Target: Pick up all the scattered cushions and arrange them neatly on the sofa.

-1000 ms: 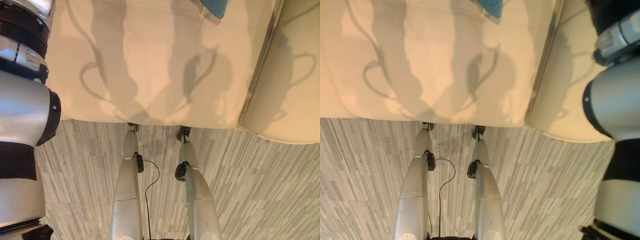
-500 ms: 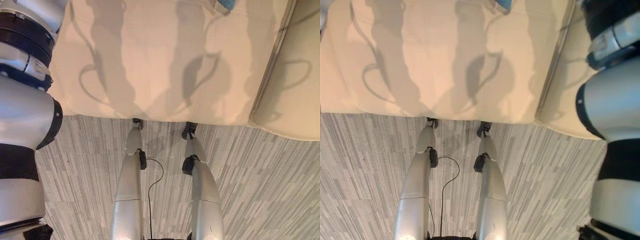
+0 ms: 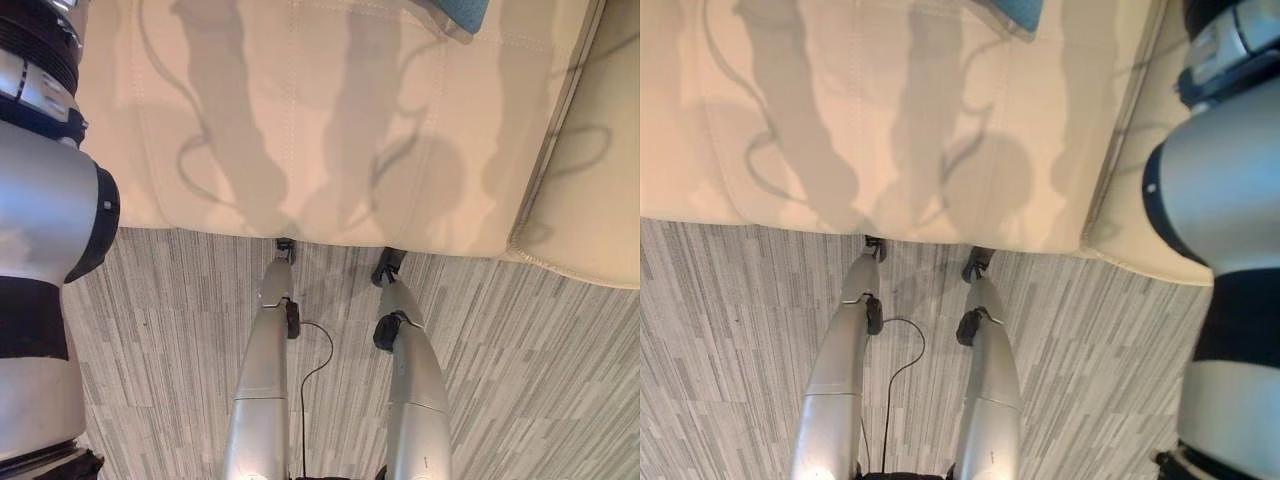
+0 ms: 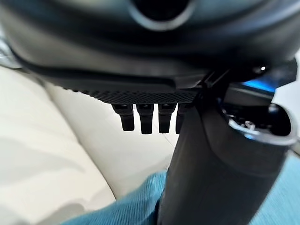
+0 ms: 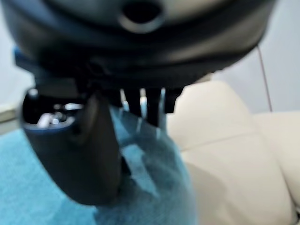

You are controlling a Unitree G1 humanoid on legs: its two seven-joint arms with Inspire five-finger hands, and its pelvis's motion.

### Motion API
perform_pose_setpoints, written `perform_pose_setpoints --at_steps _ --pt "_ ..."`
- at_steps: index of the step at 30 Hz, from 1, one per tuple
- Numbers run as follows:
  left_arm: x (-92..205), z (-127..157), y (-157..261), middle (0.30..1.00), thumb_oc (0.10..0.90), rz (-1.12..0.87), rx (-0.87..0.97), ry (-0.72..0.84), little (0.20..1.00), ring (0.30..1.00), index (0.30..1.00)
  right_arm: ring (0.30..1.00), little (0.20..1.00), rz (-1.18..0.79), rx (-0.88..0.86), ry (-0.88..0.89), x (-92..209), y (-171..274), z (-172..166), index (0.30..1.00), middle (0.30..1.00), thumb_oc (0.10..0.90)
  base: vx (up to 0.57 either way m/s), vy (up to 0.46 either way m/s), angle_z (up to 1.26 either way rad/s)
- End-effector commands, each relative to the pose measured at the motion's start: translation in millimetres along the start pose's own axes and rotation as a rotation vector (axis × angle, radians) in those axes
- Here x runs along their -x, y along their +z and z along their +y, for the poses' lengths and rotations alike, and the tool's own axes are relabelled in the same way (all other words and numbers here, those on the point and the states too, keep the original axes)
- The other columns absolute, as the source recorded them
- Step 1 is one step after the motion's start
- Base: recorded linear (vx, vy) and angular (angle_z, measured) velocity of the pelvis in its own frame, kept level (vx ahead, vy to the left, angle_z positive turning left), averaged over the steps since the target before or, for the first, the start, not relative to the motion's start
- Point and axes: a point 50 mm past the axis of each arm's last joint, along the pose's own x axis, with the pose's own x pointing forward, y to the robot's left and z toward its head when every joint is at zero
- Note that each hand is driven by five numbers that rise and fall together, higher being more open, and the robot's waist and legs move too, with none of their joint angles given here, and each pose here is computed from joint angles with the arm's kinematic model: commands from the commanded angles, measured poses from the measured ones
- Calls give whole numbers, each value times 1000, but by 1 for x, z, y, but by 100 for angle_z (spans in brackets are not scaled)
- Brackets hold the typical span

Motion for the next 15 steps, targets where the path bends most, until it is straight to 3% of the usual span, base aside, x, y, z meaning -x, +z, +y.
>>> perform_pose_setpoints --at_steps 1,9,15 --pt "-9 55 -29 900 800 137 -21 218 900 900 900 900 900 148 -36 -68 2 -36 -12 900 900 800 0 0 0" --pt "2 74 -65 900 800 167 137 317 900 900 900 900 900 209 -263 -180 24 -65 1 900 900 800 -6 0 6" --pt "43 81 -133 900 800 245 197 330 900 900 900 900 900 105 -324 -255 57 -82 0 900 900 800 19 -18 4"
